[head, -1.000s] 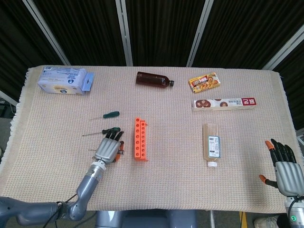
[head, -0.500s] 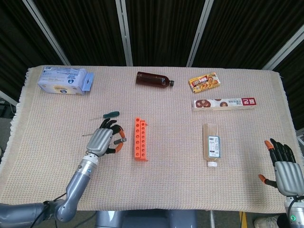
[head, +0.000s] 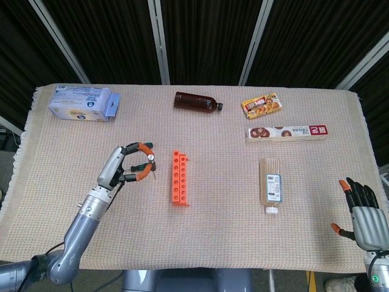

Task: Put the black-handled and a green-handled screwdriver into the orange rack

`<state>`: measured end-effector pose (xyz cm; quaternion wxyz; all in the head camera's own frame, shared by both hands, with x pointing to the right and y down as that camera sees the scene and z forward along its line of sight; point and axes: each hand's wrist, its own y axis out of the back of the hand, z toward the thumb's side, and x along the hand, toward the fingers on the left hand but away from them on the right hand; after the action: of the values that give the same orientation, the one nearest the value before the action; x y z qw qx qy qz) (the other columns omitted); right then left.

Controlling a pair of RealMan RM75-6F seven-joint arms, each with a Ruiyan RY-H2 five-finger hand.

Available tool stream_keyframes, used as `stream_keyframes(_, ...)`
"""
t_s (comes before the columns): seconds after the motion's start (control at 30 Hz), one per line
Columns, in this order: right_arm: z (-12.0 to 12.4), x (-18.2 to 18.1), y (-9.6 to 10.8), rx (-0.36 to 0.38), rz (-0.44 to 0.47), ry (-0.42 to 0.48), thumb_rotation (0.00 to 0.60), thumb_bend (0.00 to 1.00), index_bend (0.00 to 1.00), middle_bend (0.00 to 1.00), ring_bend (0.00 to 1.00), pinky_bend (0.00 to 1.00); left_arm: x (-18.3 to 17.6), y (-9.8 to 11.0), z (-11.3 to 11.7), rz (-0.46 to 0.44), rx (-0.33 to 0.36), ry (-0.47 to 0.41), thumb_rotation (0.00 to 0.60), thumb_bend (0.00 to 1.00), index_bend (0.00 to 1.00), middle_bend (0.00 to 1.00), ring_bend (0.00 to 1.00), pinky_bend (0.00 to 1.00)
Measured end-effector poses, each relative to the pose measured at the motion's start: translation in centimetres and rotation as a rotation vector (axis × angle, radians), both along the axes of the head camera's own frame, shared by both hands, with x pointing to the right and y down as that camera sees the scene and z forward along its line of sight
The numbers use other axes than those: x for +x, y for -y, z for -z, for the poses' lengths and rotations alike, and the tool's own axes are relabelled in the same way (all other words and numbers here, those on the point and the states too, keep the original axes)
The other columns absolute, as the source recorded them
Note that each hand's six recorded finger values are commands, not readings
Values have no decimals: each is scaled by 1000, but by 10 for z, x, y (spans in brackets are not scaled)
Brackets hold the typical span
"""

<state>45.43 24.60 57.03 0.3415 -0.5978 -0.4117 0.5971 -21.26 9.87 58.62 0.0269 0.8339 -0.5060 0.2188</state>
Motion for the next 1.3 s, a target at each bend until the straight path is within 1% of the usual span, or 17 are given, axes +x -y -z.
stream_keyframes(0.07, -1, 1, 0, -2, -2, -1, 600, 4, 1, 0, 0, 0, 6, -2, -1, -1, -60, -83, 600, 620, 748, 456, 264, 192)
stream_keyframes(0.2, -1, 2, 0, -3, -6, -2, 600, 4, 0, 0, 0, 0, 18, -7, -4, -10, -171, -220, 600, 622, 748, 456, 262, 191)
stream_keyframes(0.27, 0, 3, -1, -1, -11, -2, 600, 3, 0, 0, 0, 0, 24, -8, -6, -17, -217, -274, 600, 621, 748, 456, 262, 192)
stream_keyframes(0.37, 0, 5, -2, 0, -16, -4, 600, 3, 0, 0, 0, 0, 30, -7, -10, -38, -249, -305, 600, 622, 748, 455, 261, 192)
stream_keyframes(0.47, 0, 7, -2, 0, -22, -4, 600, 3, 0, 0, 0, 0, 33, -5, -14, -61, -244, -296, 600, 621, 747, 455, 260, 191)
stream_keyframes(0.57, 0, 8, -3, 0, -27, -4, 600, 3, 0, 0, 0, 0, 30, -2, -17, -61, -236, -286, 600, 622, 747, 455, 260, 192)
stream_keyframes(0.73, 1, 10, -4, 6, -33, 2, 600, 3, 0, 0, 0, 0, 27, 3, -16, -79, -202, -258, 600, 621, 747, 455, 256, 191)
stream_keyframes(0.83, 0, 10, -5, 6, -35, 5, 600, 3, 0, 0, 0, 0, 28, 3, -16, -88, -186, -243, 600, 621, 747, 454, 256, 192)
stream_keyframes(0.97, 0, 11, -5, 2, -35, 6, 600, 3, 0, 0, 0, 0, 31, 0, -19, -102, -184, -230, 600, 621, 748, 455, 256, 191)
stream_keyframes(1.2, 0, 11, -4, 6, -36, 8, 600, 3, 0, 0, 0, 0, 33, 1, -26, -120, -113, -152, 600, 620, 750, 454, 254, 189)
stream_keyframes(1.3, -1, 11, -4, 4, -37, 8, 600, 3, 0, 0, 0, 0, 34, 2, -28, -119, -86, -132, 600, 620, 751, 455, 254, 188)
